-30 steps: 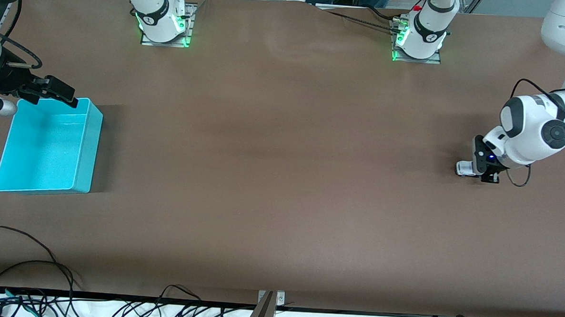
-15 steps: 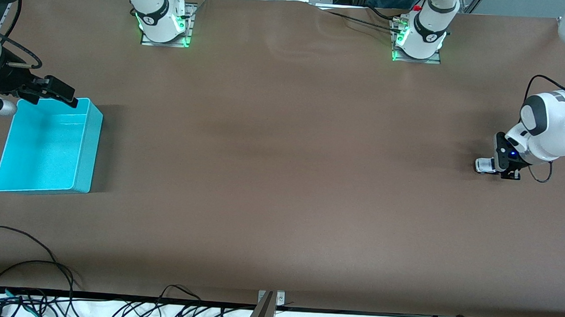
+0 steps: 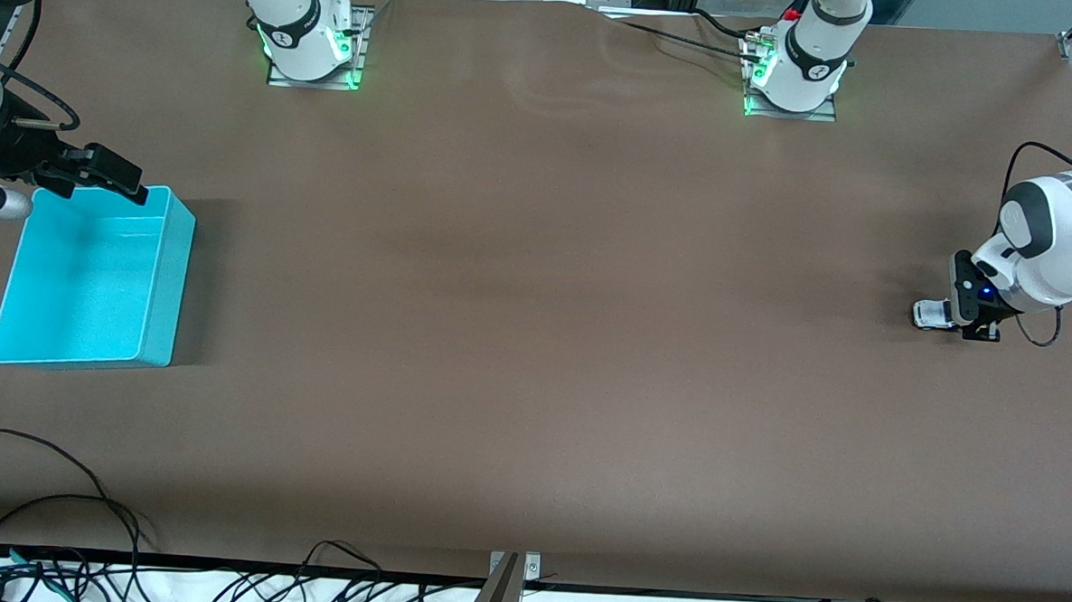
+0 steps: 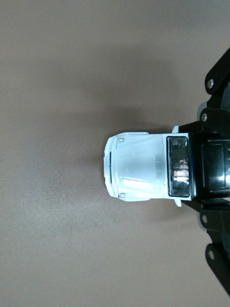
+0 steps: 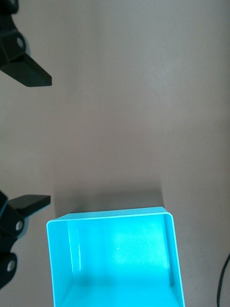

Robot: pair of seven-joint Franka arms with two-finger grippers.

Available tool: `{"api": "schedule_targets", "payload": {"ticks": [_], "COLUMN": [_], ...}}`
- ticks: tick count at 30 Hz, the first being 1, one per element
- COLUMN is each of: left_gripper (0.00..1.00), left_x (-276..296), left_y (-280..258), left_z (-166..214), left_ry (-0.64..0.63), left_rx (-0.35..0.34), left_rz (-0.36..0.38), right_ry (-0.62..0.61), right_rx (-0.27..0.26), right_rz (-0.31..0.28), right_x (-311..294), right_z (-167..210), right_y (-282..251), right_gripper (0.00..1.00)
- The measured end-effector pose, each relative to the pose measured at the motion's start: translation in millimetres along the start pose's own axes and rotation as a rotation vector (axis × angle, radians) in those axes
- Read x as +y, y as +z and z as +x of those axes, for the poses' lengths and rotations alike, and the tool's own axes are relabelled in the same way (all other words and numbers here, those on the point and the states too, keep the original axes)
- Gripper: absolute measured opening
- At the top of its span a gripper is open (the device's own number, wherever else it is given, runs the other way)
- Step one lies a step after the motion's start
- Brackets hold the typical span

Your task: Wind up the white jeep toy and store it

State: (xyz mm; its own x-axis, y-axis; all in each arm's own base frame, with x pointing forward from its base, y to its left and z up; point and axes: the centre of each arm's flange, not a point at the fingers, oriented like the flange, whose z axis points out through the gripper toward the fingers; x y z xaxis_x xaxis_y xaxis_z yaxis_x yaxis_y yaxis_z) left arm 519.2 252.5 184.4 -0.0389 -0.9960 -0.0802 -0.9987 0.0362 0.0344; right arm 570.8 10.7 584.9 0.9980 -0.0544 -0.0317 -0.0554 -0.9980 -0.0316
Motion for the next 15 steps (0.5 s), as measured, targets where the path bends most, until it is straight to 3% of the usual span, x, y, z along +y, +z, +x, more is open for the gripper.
{"api": "schedule_targets", "payload": {"ticks": [5,11,15], "left_gripper": [0.69,0.99,1.00], "left_x": [-2.1,-15.1,-20.7], "left_y": [-2.1,-19.4,-34.6], "left_z": [-2.8,-6.8,-10.0], "left_ry": [-0.001,0.003,-0.001], "left_rx": [-0.001,0.002,0.002], "left_rz": [-0.005,-0.039,-0.063], "right_ry": [0.000,0.000,0.000], "right_rx": [0.000,0.000,0.000], "right_rz": [0.000,0.000,0.000], "right_x": [0.0,0.0,0.0], "right_z": [0.0,0.0,0.0], "right_y": [0.0,0.0,0.0], "right_gripper": [1.00,1.00,1.00]}}
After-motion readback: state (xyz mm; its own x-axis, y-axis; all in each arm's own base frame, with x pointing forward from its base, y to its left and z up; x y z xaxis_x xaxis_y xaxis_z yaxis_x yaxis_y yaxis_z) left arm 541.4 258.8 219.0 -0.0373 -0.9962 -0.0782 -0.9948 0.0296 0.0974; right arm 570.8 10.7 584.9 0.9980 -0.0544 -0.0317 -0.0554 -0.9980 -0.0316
